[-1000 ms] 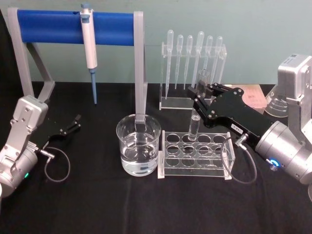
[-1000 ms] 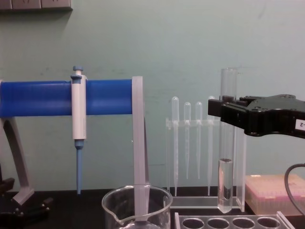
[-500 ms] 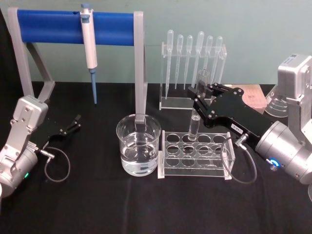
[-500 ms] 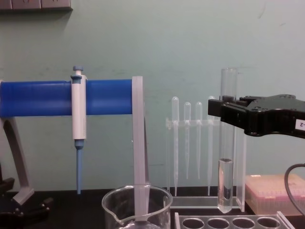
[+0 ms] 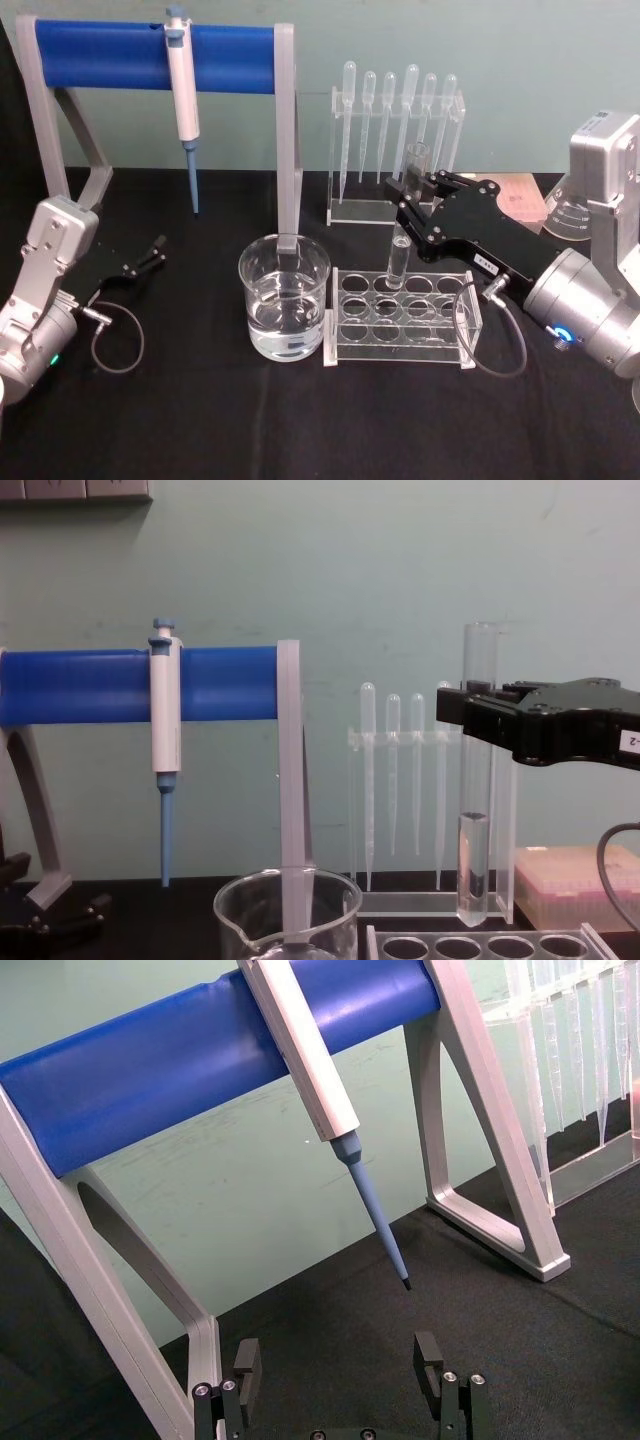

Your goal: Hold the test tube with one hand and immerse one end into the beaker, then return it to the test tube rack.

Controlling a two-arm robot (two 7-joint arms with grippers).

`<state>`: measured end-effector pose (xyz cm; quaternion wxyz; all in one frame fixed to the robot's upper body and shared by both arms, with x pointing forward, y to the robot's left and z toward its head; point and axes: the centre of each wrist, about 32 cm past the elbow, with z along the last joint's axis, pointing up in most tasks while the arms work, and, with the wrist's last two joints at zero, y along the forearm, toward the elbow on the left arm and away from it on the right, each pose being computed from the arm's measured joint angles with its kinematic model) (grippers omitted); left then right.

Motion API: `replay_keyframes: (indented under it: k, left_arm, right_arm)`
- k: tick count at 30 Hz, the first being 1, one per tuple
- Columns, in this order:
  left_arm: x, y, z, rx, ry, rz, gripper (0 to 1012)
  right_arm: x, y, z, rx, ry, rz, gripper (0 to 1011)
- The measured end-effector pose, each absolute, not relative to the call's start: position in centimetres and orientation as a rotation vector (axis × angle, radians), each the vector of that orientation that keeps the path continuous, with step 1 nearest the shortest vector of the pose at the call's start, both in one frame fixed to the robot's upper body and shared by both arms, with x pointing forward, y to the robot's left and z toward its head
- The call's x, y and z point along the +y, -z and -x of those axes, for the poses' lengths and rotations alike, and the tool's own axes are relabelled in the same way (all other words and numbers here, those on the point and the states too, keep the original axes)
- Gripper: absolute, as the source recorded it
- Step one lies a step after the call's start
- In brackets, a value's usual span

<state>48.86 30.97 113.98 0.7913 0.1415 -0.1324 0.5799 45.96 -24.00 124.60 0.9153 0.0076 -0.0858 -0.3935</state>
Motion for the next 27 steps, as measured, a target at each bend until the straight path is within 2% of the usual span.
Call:
replay_keyframes:
  k: [27]
  left_arm:
    - [30.97, -113.98, -48.86, -0.285, -1.248, -0.304, 1000]
  right_arm:
    - [-23.71, -124.55, -45.89, -0.179, 0.813, -0.019, 225]
